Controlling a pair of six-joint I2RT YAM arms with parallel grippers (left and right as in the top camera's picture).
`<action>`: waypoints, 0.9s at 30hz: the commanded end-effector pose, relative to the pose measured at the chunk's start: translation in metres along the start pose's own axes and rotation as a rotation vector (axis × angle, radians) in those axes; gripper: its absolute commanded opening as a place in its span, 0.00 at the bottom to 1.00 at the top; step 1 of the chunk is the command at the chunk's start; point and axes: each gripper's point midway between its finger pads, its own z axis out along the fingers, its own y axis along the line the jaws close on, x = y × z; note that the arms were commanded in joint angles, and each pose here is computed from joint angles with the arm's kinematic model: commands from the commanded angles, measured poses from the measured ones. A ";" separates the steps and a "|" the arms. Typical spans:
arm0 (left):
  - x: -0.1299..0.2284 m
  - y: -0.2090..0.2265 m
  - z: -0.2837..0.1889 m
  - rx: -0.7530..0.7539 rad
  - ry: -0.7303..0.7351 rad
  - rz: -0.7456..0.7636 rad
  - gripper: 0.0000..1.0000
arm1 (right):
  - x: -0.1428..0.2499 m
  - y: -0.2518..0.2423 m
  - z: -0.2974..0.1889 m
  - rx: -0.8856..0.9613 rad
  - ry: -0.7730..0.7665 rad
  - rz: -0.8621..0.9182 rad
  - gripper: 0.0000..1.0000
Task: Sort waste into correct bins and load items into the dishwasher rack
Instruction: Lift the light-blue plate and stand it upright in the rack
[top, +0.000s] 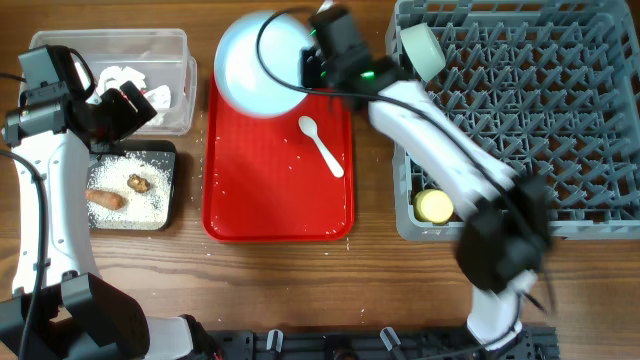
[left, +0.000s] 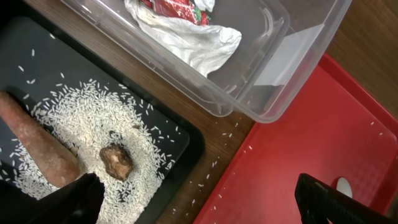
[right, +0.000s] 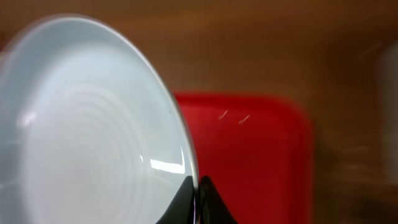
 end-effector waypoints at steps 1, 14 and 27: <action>-0.005 0.001 -0.004 0.000 -0.017 0.005 1.00 | -0.091 -0.071 -0.125 0.448 -0.337 -0.129 0.04; -0.005 0.001 -0.004 -0.001 -0.017 0.005 1.00 | -0.099 -0.258 -0.186 1.071 -0.082 -0.366 0.04; -0.005 0.001 -0.004 0.000 -0.017 0.005 1.00 | -0.058 -0.328 -0.105 1.042 0.238 -0.540 0.04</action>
